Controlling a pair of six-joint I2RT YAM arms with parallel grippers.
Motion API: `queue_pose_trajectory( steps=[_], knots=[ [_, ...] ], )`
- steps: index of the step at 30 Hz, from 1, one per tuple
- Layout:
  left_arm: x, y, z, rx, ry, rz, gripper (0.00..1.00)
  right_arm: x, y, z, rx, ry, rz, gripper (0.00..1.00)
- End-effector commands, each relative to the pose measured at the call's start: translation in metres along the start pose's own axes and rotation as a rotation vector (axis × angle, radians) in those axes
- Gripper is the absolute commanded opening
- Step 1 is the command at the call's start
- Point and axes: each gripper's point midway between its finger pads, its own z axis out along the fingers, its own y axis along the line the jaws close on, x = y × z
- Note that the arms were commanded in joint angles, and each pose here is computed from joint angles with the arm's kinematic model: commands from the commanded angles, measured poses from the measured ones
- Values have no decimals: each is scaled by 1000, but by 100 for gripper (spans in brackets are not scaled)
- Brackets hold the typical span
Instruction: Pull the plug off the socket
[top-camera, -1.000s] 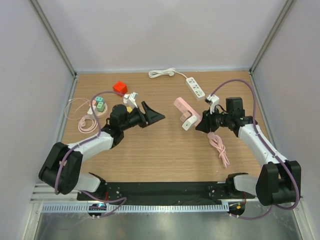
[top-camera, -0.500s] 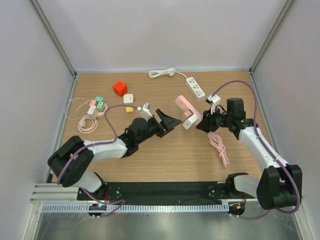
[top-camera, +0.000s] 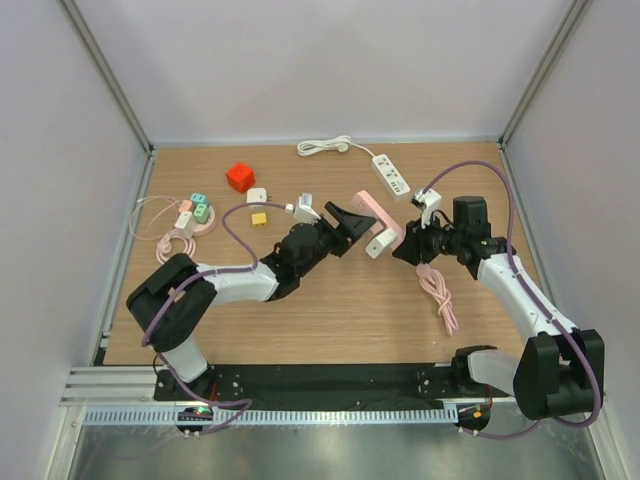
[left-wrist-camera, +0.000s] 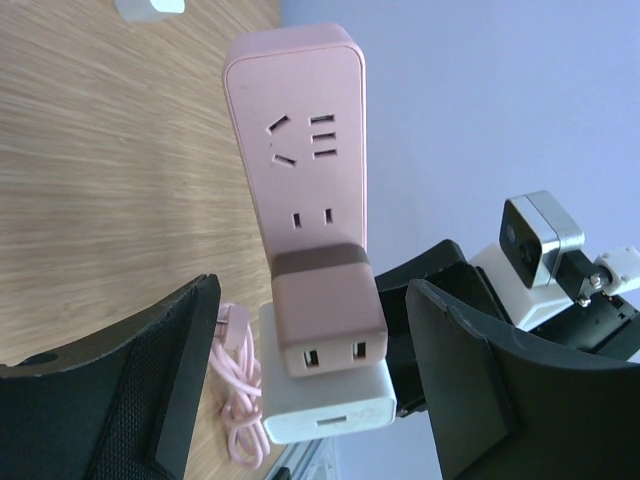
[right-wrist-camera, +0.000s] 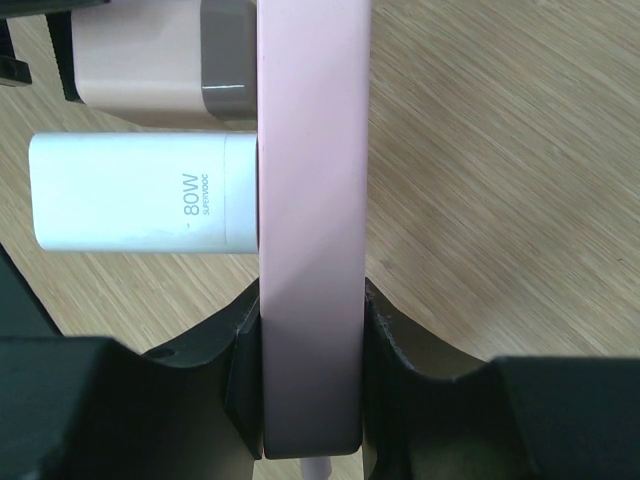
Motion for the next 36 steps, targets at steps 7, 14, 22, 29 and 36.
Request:
queue_pose_trajectory(
  steps=[7, 14, 22, 29, 36],
  knots=[
    [4, -23, 21, 18, -14, -29, 77, -46, -3, -10, 51, -144, -91, 1],
    [6, -23, 28, -11, -14, -19, 57, -46, -5, -10, 65, -142, -87, 1],
    [6, -26, 28, -15, -7, 3, 0, -49, -23, -14, 176, -150, -66, 1],
    [-17, -2, 2, -204, -77, 77, 0, -58, -69, -37, 488, -199, -17, 1],
    [-31, -19, -14, -47, 2, 112, 0, -58, -71, -36, 498, -198, -5, 1]
  ],
)
